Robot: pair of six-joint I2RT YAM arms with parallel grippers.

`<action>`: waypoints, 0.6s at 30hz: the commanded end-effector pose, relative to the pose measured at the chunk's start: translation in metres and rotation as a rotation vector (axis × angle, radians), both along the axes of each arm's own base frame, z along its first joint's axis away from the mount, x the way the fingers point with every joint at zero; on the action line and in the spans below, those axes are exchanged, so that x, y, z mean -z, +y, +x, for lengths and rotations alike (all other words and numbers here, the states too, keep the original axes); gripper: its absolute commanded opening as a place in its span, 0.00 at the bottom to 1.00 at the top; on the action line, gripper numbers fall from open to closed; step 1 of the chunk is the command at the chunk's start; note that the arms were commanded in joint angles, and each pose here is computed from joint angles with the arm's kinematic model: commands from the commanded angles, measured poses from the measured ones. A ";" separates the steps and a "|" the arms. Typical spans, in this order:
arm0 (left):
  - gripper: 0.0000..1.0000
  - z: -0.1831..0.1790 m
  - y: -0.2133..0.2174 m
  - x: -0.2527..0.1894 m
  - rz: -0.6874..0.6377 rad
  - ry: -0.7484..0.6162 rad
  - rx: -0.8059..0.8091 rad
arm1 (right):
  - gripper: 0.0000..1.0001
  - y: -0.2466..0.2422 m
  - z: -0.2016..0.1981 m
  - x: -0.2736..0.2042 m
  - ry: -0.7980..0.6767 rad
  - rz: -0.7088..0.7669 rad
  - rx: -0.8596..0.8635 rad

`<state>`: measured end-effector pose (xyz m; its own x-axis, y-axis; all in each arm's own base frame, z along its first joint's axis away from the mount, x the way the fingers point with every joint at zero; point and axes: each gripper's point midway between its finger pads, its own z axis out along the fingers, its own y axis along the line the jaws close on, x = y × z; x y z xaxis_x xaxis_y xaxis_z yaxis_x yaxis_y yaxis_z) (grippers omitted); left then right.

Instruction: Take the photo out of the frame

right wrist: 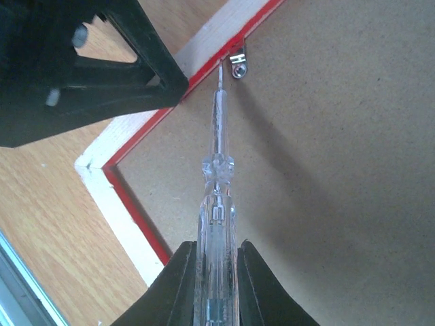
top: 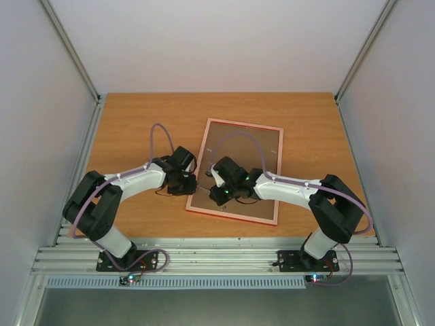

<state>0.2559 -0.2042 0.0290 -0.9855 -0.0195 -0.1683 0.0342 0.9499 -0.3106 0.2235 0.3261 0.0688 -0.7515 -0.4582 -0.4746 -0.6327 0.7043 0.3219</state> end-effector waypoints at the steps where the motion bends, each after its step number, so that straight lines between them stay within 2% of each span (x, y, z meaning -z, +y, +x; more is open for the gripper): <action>1: 0.17 0.000 -0.002 0.013 -0.002 0.015 -0.015 | 0.01 0.000 0.000 0.007 0.003 -0.044 -0.007; 10: 0.17 -0.001 -0.003 0.015 -0.007 0.021 -0.012 | 0.01 0.004 0.003 0.010 0.002 -0.027 0.004; 18: 0.17 -0.009 0.002 0.021 0.002 0.040 -0.015 | 0.01 -0.004 0.017 0.011 -0.054 -0.035 0.095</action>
